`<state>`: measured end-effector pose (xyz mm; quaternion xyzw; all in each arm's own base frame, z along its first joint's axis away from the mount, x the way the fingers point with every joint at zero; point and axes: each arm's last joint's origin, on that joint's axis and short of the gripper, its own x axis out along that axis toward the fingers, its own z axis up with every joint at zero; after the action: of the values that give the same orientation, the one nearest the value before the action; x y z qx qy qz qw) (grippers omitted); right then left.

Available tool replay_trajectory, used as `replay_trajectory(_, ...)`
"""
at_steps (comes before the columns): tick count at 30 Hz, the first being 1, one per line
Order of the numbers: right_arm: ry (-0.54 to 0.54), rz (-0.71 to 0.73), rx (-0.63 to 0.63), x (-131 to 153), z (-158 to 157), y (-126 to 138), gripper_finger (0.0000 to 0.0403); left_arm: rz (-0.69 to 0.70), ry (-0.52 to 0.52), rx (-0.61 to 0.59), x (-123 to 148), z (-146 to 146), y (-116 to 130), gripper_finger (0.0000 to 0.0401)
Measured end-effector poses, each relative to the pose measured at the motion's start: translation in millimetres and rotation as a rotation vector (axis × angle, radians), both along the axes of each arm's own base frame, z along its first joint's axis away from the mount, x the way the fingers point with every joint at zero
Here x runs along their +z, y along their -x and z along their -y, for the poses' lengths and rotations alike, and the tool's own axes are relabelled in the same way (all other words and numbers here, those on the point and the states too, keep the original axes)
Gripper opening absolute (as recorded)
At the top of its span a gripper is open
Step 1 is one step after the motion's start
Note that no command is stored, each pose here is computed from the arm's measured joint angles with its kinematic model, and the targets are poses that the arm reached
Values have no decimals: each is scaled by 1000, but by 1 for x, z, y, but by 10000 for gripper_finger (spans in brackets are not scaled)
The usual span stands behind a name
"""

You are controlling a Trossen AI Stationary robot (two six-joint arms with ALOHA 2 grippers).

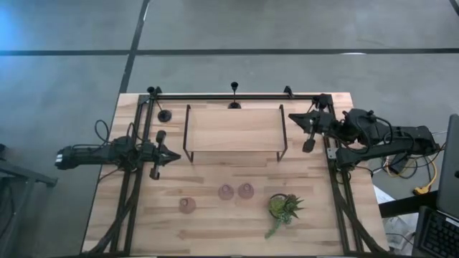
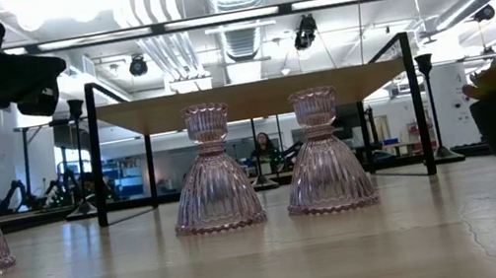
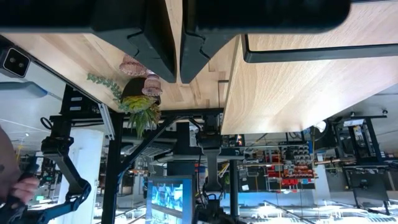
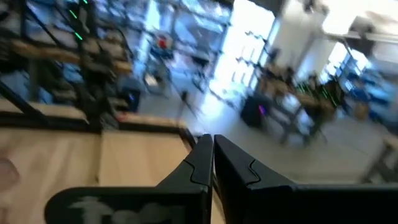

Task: Pick & Place candle stick holders
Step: Put the right black candle holder on the shelf

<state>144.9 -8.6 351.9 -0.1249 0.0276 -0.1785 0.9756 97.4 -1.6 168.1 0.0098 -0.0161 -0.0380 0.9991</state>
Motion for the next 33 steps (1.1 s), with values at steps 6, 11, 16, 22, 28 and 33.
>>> replay_trajectory(6, -132, -77, -109, -12, 3, 16, 8, 0, 0, 0, 0, 0, 0, 26)
replay_trajectory(11, -250, -140, -294, -27, 7, 29, 8, 0, 0, 0, 0, 0, 0, 26)
replay_trajectory(16, -365, -178, -529, -51, 11, 38, 8, 0, 0, 0, 0, 0, 0, 26)
replay_trajectory(22, -483, -172, -635, -81, 11, 38, 8, 0, 0, 0, 0, 0, 0, 26)
replay_trajectory(28, -565, -113, -765, -116, 13, 38, 8, 0, 0, 0, 0, 0, 0, 26)
replay_trajectory(33, -588, -63, -861, -142, 14, 41, 8, 0, 0, 0, 0, 0, 0, 26)
